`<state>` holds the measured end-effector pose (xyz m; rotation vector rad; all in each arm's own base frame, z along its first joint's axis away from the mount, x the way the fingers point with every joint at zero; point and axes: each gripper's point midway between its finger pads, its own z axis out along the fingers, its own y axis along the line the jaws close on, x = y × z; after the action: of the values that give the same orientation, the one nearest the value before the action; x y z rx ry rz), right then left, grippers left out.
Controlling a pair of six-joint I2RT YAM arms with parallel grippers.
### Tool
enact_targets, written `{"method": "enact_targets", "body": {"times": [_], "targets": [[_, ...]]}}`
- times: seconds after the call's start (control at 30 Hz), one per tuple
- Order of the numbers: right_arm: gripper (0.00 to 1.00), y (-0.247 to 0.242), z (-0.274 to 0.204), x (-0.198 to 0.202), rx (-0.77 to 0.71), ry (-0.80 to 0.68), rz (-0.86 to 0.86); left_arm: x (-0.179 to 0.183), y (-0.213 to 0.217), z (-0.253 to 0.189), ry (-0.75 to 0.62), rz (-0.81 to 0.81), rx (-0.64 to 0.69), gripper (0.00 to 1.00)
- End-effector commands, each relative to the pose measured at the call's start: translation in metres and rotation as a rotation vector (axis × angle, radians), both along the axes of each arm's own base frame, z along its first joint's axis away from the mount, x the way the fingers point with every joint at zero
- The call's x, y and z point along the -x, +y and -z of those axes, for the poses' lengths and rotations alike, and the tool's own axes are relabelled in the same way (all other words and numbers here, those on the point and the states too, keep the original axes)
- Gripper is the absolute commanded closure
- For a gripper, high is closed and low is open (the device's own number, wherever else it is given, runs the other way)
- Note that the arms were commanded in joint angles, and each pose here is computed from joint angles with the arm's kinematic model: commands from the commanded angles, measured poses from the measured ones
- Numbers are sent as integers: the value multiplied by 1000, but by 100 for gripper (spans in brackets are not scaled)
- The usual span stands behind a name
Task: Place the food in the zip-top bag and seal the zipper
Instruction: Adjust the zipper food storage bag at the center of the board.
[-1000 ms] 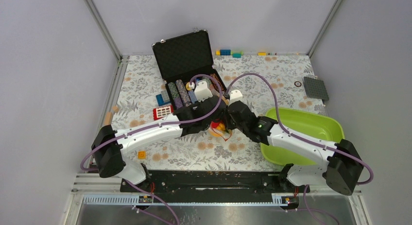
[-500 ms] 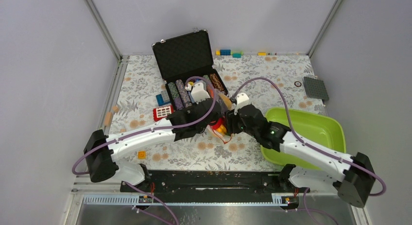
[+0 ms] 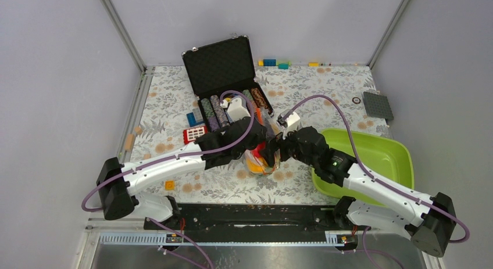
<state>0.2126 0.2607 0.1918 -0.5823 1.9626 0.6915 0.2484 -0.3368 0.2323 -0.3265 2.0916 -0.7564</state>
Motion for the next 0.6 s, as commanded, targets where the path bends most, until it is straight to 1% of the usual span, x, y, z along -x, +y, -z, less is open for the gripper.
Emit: {"method": "enact_targets", "body": {"times": [0.0,0.17,0.3,0.43,0.5,0.57], "targets": [[0,2,-17,-20,-92,-36,106,2,-24,-25,-2,33,146,100],[0,5,-17,-29,-208,-12,192,4,-31,-19,24,39,152,100],[1,8,-11,-34,-262,5,230,4,-32,-17,28,29,156,100],[0,8,-17,-36,-356,-5,257,6,-33,-15,40,26,168,100],[0,3,-15,-40,-351,-17,292,7,-35,-16,40,33,173,100],[0,-3,-7,-44,-305,-16,328,8,-36,-20,32,38,179,100]]}}
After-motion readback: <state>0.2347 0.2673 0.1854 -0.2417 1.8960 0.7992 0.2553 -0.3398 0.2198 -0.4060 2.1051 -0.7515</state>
